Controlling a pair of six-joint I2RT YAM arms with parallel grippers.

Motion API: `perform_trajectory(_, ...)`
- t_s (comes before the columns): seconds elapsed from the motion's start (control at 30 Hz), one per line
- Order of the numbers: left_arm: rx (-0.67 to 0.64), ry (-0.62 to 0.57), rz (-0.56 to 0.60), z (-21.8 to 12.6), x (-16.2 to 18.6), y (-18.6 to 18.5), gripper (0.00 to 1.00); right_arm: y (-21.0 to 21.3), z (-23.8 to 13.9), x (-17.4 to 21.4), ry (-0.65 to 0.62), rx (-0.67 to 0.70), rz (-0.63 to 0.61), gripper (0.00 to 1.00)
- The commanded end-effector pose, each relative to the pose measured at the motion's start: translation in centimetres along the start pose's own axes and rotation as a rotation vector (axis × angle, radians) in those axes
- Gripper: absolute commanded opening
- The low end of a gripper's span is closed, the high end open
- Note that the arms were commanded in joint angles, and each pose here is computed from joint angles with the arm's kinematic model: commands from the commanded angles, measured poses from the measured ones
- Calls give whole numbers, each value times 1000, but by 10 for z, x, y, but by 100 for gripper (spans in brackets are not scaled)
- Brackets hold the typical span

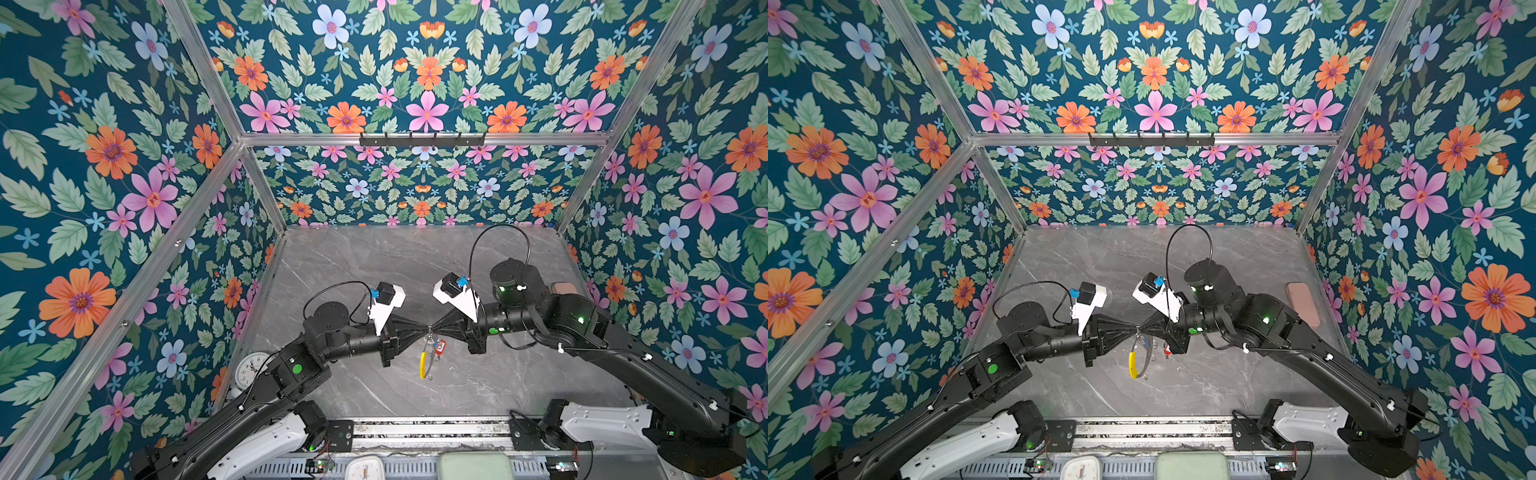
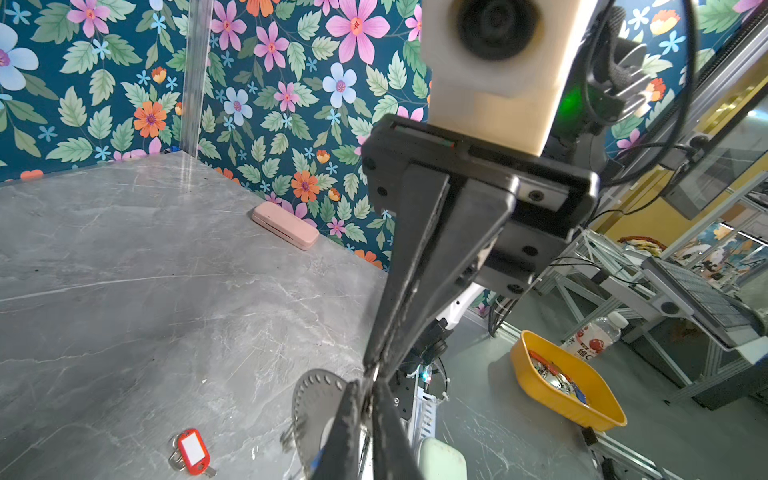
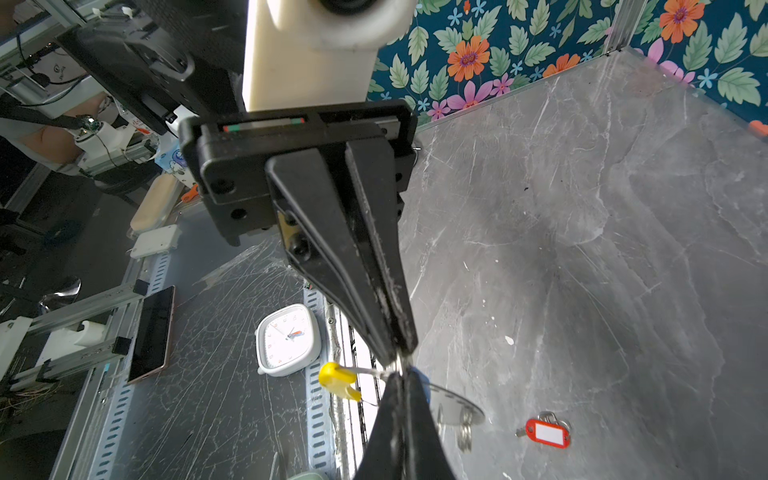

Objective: Remove the keys from the keyring

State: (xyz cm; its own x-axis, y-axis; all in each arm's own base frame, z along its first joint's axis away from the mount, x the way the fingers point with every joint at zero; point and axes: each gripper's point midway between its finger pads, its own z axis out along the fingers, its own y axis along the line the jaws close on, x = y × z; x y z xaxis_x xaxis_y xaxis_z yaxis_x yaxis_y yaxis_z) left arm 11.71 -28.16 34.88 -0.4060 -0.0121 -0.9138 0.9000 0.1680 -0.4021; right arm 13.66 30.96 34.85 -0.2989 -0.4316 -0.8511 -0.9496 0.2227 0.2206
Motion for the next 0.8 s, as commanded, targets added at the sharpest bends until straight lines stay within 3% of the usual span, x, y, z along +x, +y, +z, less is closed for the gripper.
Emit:
perform_trajectory(0.0, 41, -72, 19, -1, -14, -7, 0, 1, -1, -15, -75, -6, -24, 0)
perform_trajectory(0.13, 49, -129, 24, 0, -18, -6, 0, -2, -4, -25, -168, 18, -26, 2)
perform_trajectory(0.27, 39, -231, 48, -8, -29, -5, 0, -5, -23, -43, -377, 72, -37, 29)
perform_trajectory(0.43, 48, -358, 81, -19, -43, -8, 0, -4, -55, -57, -669, 90, 2, 42)
perform_trajectory(0.77, 75, -538, 113, -33, -59, -11, 0, 7, -30, -63, -700, -111, 104, 42)
